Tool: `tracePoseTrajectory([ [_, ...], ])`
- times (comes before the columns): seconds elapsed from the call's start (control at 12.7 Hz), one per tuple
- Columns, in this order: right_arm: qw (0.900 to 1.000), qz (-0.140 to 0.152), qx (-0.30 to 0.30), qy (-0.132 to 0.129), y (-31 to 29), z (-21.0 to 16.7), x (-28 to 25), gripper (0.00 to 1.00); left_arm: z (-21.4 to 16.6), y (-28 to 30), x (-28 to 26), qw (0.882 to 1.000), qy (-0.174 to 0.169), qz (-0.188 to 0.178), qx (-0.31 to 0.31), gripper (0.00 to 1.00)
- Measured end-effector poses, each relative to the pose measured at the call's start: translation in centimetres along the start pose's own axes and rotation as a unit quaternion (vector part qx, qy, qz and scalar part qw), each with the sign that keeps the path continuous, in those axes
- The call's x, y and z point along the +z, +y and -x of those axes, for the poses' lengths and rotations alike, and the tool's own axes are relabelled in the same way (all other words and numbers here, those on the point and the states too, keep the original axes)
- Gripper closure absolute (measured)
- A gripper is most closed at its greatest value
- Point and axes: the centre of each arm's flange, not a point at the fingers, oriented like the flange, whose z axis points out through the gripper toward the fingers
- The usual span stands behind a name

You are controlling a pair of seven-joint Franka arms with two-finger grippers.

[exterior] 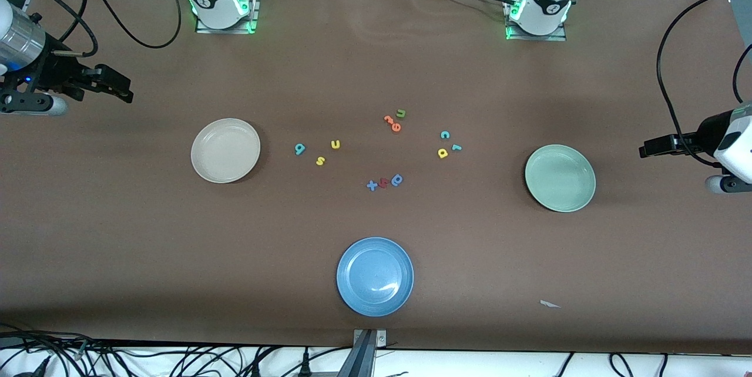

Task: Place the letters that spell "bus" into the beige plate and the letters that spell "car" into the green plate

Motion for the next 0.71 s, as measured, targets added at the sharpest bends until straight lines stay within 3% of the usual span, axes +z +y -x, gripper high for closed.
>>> tracePoseTrajectory([
  [0.55, 1.0, 0.0, 0.0, 0.0, 0.0, 0.0, 0.0, 0.0, 0.0, 0.2, 0.1, 1.0, -0.001, 0.0, 0.001, 0.0],
  [0.71, 1.0, 0.0, 0.0, 0.0, 0.0, 0.0, 0.0, 0.0, 0.0, 1.3, 0.3, 1.0, -0.004, 0.017, 0.007, 0.0],
])
